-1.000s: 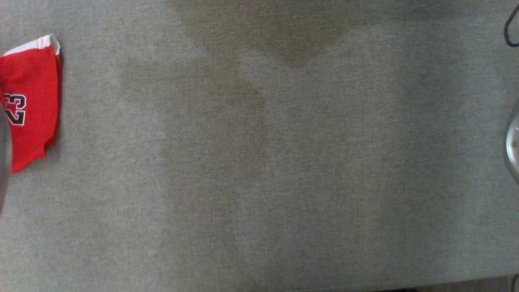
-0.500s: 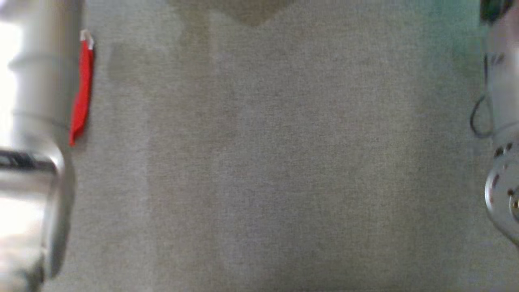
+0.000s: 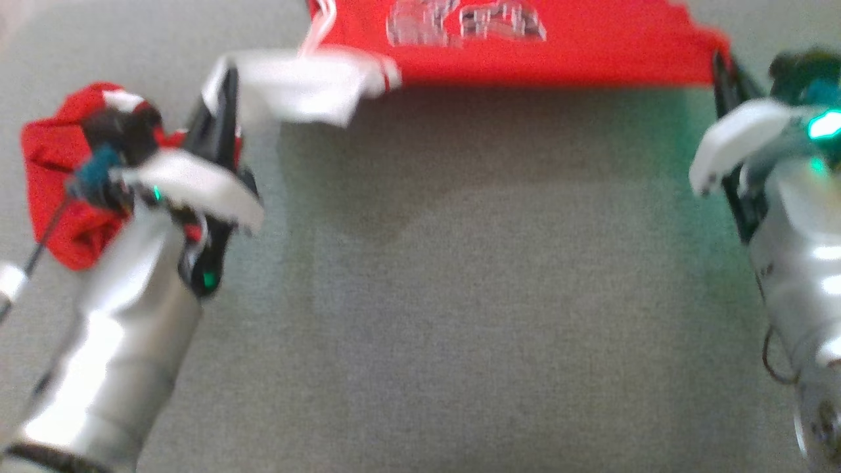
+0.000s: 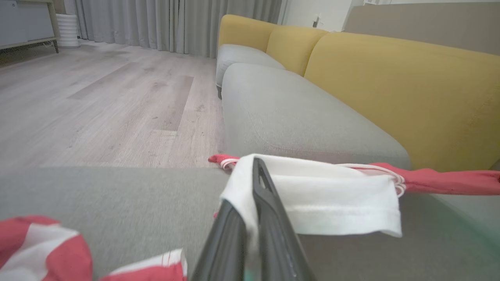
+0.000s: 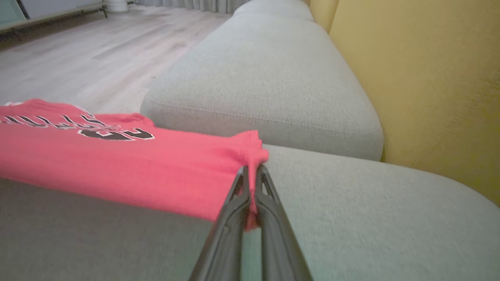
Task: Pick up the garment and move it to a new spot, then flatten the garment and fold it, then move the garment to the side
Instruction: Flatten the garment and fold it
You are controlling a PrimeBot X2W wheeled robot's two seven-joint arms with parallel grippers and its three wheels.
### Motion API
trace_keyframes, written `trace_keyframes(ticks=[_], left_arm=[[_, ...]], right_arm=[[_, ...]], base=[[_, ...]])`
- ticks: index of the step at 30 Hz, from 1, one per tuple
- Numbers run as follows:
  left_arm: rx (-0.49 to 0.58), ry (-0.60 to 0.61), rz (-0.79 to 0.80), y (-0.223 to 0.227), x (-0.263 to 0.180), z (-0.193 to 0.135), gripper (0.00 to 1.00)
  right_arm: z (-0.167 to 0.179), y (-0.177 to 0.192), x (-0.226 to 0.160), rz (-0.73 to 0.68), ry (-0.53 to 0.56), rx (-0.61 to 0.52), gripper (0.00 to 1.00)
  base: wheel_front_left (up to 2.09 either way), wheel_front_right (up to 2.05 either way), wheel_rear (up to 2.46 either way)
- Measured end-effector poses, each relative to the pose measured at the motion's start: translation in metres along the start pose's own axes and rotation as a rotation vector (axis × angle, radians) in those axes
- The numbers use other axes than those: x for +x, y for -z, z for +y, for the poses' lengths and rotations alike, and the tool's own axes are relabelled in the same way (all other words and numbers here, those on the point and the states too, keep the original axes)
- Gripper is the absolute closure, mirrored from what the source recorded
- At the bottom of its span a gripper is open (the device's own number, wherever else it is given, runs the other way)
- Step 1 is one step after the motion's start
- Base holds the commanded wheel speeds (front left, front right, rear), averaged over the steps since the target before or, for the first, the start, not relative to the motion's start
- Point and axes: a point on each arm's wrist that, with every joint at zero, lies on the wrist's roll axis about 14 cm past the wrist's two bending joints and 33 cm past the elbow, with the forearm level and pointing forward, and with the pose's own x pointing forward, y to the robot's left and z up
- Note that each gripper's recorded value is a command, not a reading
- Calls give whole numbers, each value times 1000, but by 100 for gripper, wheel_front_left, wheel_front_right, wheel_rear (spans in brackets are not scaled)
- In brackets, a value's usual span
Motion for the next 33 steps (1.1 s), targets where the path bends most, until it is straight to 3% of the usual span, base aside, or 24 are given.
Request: trace_keyframes(ticks=[14,21,23,33], left_arm=[[41,109,141,57,-131,-36,100],[28,110,186,84,-182,-54,100],[-3,106,205,93,-198,-61,100],[-39,116,226,102,-232,-80,100]], right_arm=[[7,63,-94,216,-37,-35,100],[14,97,-141,311,-103,37,100],[19,106,-162,349,-148,125,100],[3,129,-222,452,-207,179,100]], base=[[0,0,0],[0,0,0],[0,0,0],[0,0,0]])
